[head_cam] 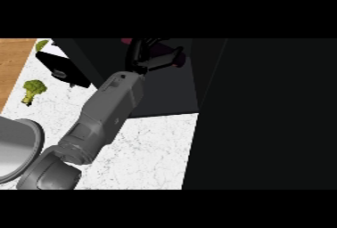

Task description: Pick up the wine, place it into the cabinet and close the cabinet

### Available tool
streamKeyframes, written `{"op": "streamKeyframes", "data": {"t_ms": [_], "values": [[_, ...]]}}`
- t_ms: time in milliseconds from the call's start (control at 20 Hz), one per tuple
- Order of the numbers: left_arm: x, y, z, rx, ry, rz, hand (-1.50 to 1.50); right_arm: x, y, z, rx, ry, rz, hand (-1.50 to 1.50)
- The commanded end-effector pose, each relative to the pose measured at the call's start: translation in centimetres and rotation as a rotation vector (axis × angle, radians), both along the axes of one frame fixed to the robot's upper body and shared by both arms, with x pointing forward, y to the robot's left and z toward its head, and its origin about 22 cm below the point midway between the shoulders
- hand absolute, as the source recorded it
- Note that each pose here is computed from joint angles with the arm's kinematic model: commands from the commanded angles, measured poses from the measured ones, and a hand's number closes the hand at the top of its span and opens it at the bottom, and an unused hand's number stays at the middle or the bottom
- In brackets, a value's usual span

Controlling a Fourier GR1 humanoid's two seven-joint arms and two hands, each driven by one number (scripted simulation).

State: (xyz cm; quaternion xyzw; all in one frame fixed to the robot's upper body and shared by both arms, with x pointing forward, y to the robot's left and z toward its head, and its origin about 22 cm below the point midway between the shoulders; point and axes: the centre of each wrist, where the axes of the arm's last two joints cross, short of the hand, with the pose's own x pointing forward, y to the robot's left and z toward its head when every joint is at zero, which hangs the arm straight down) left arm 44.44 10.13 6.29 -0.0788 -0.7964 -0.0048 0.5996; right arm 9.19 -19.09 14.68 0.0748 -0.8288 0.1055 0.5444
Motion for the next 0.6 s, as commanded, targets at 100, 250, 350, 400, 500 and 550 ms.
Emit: {"op": "streamKeyframes", "data": {"t_ms": [100, 250, 350, 400, 500, 550], "values": [[-0.1, -2.0, 1.0, -0.035, 0.005, -0.067, -1.5, -2.5, -0.8, 3.8, 0.057, 0.025, 0.032, -1.5], [-0.5, -1.4, -0.3, -0.045, 0.008, -0.056, -1.5, -3.3, -0.4, 4.0, 0.103, 0.033, 0.013, -1.5], [0.1, -2.4, 1.8, -0.05, 0.024, -0.064, -1.5, -3.6, -1.0, 4.7, 0.087, 0.035, 0.024, -1.5], [-0.3, -2.0, 0.7, -0.028, 0.017, -0.079, -1.5, -3.3, -0.8, 4.2, 0.081, 0.03, -0.004, -1.5], [-0.4, -1.4, 0.2, -0.062, 0.016, -0.097, -1.5, -3.0, -0.9, 3.9, 0.086, 0.033, -0.031, -1.5], [-0.8, -1.5, -0.3, -0.082, 0.039, -0.131, -1.5, -3.0, -0.9, 4.5, 0.093, 0.019, -0.011, -1.5]]}}
